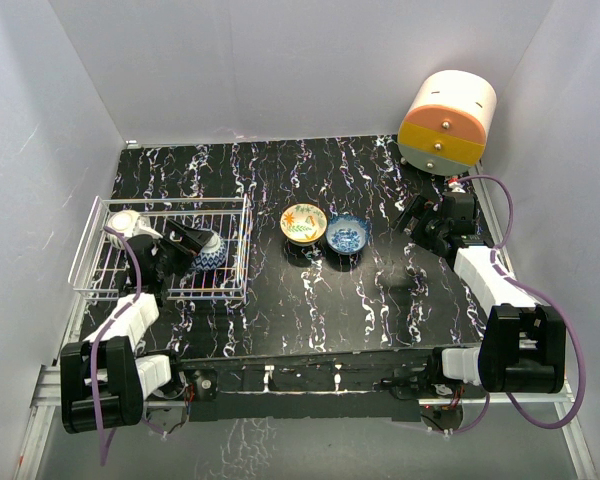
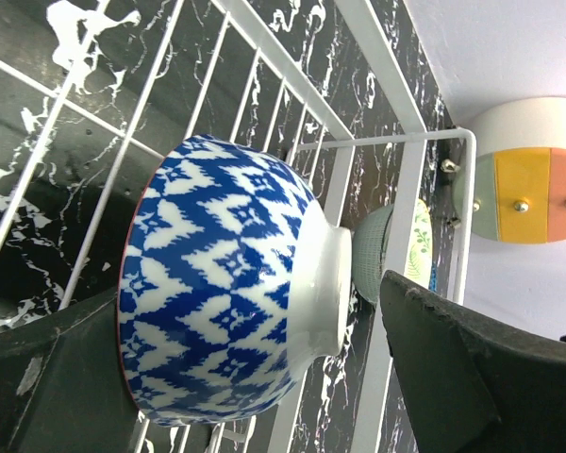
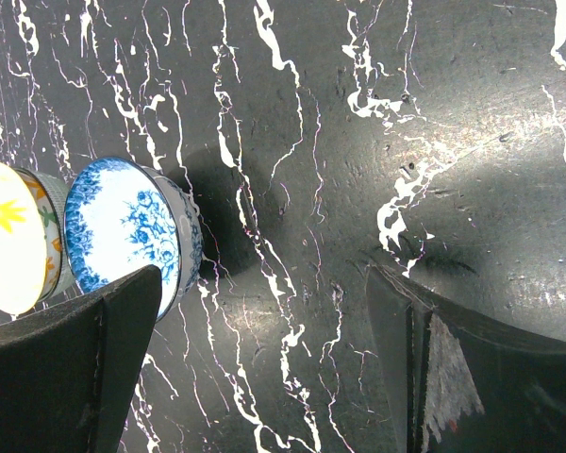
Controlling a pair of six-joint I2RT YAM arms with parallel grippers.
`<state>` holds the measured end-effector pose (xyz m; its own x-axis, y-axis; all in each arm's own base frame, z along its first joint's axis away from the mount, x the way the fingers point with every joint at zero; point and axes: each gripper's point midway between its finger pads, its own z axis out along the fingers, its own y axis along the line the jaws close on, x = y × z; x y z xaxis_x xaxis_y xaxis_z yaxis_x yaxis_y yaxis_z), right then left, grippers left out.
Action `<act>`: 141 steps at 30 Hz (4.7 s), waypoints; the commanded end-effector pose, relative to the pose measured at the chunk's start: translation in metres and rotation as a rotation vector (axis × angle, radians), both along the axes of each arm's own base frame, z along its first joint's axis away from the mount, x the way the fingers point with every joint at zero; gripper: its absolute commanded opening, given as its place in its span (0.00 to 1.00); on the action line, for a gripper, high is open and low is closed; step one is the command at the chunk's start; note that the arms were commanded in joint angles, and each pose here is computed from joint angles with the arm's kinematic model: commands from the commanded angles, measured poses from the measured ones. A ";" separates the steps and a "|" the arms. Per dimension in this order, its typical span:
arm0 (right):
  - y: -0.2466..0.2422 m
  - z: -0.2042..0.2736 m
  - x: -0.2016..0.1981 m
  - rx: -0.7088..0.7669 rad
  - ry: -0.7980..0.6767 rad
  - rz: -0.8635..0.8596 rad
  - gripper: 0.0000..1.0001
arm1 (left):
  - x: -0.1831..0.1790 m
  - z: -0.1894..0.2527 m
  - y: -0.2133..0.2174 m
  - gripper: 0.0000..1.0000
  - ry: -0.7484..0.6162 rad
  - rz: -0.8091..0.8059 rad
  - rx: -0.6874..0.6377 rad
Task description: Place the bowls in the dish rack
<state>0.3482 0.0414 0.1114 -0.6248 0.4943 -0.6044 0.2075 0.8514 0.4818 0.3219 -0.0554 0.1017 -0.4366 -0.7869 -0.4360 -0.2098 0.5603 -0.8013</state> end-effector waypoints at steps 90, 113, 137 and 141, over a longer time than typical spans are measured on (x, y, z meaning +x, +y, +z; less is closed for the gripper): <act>0.004 -0.009 0.000 0.017 -0.022 0.034 0.93 | -0.033 0.042 0.068 0.96 0.434 0.094 0.856; 0.008 -0.012 0.003 0.035 -0.016 0.045 0.93 | -0.083 0.027 0.063 0.82 0.538 0.096 0.906; 0.017 -0.023 -0.003 0.083 -0.011 0.075 0.93 | -0.103 0.005 0.118 0.87 0.731 0.350 0.901; 0.017 -0.022 -0.004 0.083 -0.012 0.075 0.93 | -0.102 0.005 0.129 0.88 0.737 0.380 0.869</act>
